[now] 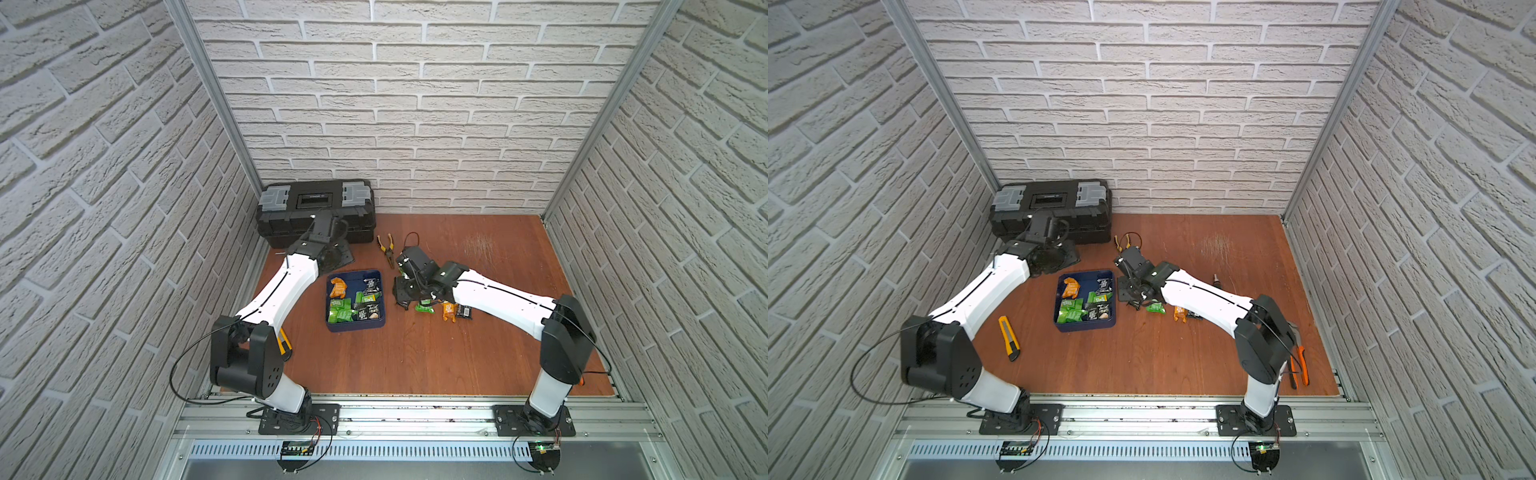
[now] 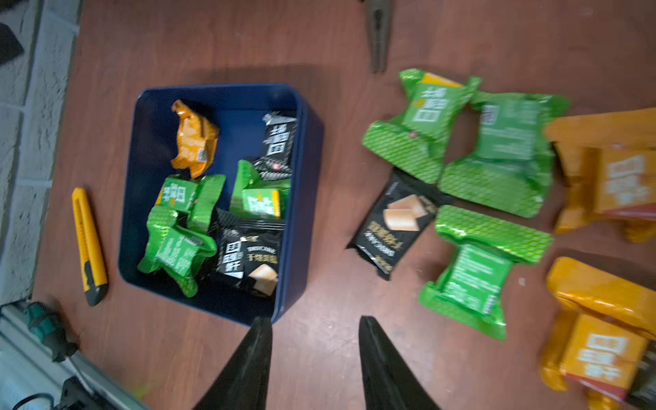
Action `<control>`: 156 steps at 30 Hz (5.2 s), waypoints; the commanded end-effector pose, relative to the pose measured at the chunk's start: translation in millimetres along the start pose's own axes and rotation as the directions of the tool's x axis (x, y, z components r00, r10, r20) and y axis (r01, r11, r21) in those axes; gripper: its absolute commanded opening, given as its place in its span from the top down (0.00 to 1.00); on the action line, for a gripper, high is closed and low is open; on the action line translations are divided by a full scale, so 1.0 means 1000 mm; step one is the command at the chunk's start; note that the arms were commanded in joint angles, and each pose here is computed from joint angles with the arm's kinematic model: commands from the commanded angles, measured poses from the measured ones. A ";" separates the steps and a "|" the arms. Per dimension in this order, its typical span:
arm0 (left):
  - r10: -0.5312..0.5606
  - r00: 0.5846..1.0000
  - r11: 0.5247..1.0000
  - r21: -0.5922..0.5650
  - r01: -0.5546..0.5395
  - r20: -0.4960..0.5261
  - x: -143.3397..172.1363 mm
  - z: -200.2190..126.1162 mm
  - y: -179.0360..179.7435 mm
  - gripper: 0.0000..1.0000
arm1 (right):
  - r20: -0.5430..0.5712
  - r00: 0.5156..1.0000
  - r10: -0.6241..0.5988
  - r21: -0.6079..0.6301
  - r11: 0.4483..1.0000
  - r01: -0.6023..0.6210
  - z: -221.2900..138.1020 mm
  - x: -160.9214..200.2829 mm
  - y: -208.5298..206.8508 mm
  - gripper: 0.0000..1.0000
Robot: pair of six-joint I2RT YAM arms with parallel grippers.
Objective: Take the cookies out of the storage box
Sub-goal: Adjust the storage box at the center of the board, then pick up the cookie from the storage box, then place the cookie at the center of the board.
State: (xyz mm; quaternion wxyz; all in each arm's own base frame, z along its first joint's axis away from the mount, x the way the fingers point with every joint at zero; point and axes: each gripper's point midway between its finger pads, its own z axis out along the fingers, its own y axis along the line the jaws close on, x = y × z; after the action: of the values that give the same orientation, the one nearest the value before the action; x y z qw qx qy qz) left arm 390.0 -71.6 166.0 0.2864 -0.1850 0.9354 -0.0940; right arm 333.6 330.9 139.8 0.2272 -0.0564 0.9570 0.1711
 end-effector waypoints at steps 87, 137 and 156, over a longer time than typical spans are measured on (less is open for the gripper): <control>-0.391 0.919 0.895 -0.215 0.391 0.041 0.111 -0.043 0.123 0.61 | -0.121 0.992 -0.045 -0.075 0.997 0.036 0.147 -0.015 0.106 0.84; -0.321 0.946 0.947 0.032 0.320 0.043 0.100 -0.032 0.083 0.49 | -0.030 0.814 0.580 0.057 0.814 -0.578 -0.072 0.088 -0.112 0.98; -0.322 0.946 0.946 -0.039 0.323 0.026 0.106 -0.030 0.091 0.51 | -0.152 0.743 0.652 0.212 0.755 -0.620 -0.024 0.151 -0.172 0.95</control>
State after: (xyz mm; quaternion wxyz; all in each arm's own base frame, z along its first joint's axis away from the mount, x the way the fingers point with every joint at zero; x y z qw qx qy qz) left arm 263.8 -30.9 108.0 0.2674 -0.3401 0.8931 -0.1237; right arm 221.2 158.9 41.1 0.0505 0.2793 0.9457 0.1584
